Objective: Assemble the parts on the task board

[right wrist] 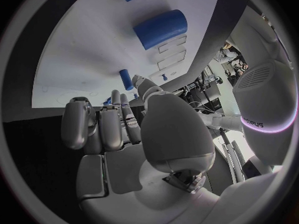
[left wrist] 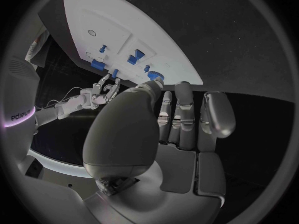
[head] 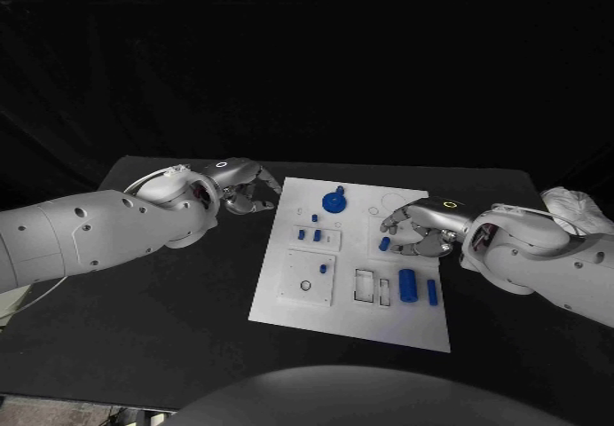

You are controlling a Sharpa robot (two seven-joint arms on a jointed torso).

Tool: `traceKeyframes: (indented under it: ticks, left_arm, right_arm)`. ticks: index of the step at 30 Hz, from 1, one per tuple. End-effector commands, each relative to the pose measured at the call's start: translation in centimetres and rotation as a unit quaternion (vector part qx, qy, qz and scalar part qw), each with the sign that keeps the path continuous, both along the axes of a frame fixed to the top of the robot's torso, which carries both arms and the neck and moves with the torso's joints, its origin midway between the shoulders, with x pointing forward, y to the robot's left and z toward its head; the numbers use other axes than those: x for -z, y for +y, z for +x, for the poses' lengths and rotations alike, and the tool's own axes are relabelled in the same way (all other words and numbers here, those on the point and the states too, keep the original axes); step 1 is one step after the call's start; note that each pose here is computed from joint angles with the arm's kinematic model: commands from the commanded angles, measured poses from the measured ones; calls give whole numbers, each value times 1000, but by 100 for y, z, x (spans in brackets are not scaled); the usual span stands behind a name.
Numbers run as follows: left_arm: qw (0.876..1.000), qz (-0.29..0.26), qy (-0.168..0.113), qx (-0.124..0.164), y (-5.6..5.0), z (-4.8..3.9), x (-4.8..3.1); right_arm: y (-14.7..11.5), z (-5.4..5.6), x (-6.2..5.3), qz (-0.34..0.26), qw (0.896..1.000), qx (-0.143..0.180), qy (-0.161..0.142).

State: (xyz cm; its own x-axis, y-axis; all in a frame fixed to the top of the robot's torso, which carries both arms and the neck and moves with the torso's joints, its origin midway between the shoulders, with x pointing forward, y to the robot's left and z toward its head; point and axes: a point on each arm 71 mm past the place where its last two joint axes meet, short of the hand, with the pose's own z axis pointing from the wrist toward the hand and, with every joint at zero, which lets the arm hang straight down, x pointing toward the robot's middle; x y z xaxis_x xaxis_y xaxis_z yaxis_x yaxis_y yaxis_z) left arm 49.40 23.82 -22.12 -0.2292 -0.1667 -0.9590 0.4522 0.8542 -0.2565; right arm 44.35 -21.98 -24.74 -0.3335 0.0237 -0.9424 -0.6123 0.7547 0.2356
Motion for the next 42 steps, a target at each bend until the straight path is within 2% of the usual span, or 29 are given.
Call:
traceKeyframes:
  ticks: [1,7,13,42]
  left_arm:
    - [1000,-5,2,1,-7,-3,0]
    - [1000,-5,5,0,-5,-2,6]
    - [1000,-3,10,-1,-4,-3,17]
    - [1000,2,21,-9,4,2,48]
  right_arm:
    - [12,8,65,-23,1000,7,11]
    - [48,16,158,-31,999,10,16]
    - [70,19,205,-32,999,11,21]
    - [149,8,223,-11,1000,15,15]
